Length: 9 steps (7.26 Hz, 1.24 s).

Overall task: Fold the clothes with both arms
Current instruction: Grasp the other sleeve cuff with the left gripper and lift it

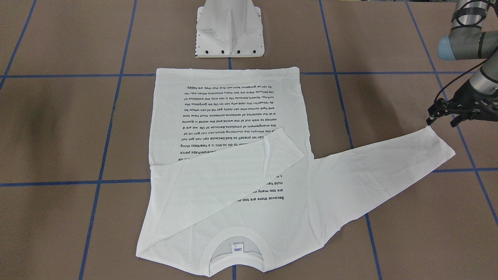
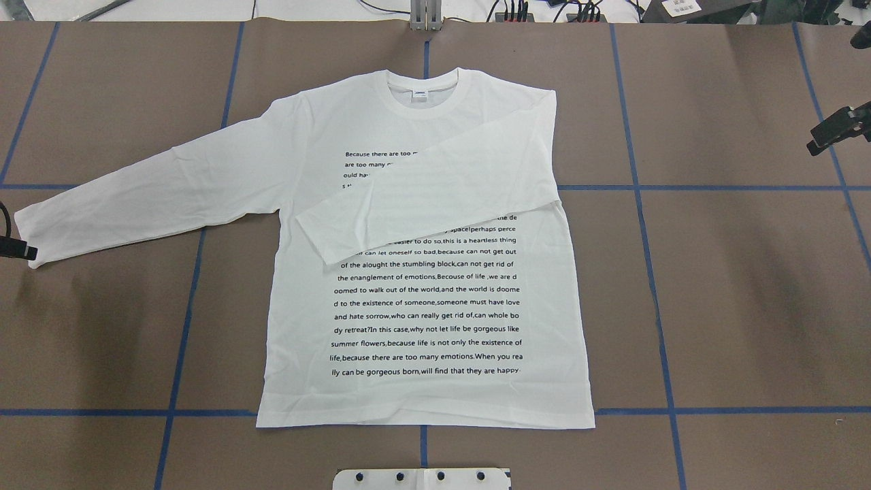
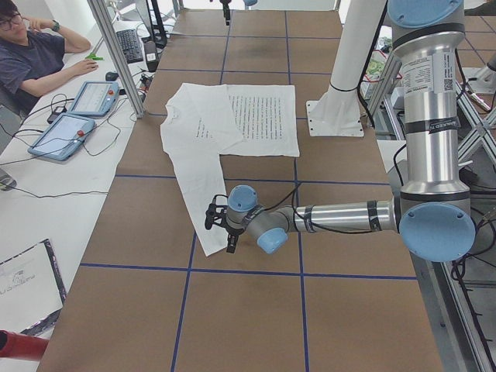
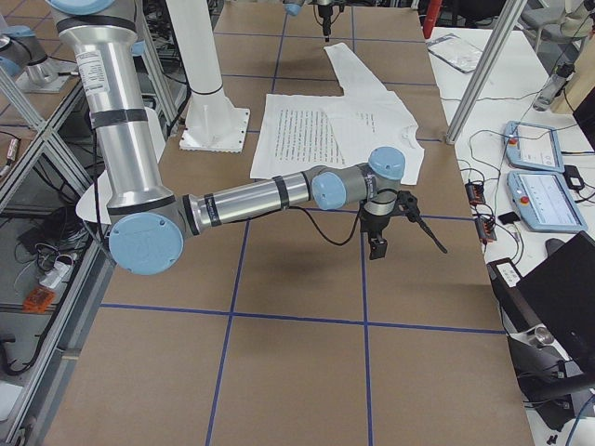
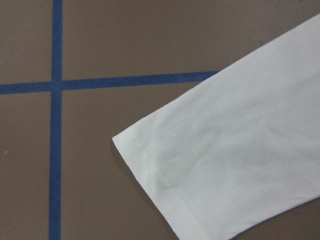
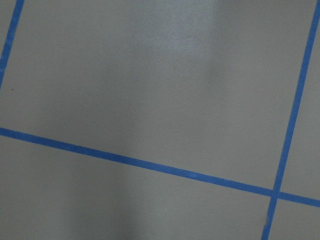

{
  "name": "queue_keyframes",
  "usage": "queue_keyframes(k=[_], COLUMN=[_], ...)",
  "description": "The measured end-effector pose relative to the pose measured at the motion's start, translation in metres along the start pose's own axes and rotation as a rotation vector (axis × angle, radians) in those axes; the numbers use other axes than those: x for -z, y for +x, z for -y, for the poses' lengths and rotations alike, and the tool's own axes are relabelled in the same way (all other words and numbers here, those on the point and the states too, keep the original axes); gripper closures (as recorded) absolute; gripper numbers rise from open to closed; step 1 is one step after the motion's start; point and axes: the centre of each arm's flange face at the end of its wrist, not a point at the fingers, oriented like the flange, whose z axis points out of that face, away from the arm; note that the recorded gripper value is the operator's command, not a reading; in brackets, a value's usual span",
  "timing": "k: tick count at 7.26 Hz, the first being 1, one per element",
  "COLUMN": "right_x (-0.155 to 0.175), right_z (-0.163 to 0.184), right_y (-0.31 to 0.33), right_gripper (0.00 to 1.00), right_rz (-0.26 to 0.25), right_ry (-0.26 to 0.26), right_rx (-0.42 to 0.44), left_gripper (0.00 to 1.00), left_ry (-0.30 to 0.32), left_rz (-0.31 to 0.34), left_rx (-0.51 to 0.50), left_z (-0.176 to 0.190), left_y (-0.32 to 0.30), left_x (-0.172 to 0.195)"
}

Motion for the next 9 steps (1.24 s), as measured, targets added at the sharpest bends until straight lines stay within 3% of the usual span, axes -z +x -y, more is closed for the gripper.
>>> queue_keyframes(k=[3, 5, 9], right_x=[0.0, 0.0, 0.001], right_z=[0.0, -0.001, 0.0], right_y=[0.0, 0.0, -0.001], right_gripper=[0.0, 0.0, 0.0], right_rz=[0.001, 0.0, 0.003], right_ry=[-0.001, -0.001, 0.001], right_rx=[-0.003, -0.003, -0.005], left_gripper=[0.15, 0.26, 0.33], left_ry=[-0.019, -0.02, -0.026], left_rz=[-0.003, -0.003, -0.001], left_rx=[-0.012, -0.018, -0.028], left_z=[0.01, 0.016, 0.014], left_y=[0.009, 0.011, 0.012], left_x=[-0.019, -0.024, -0.026])
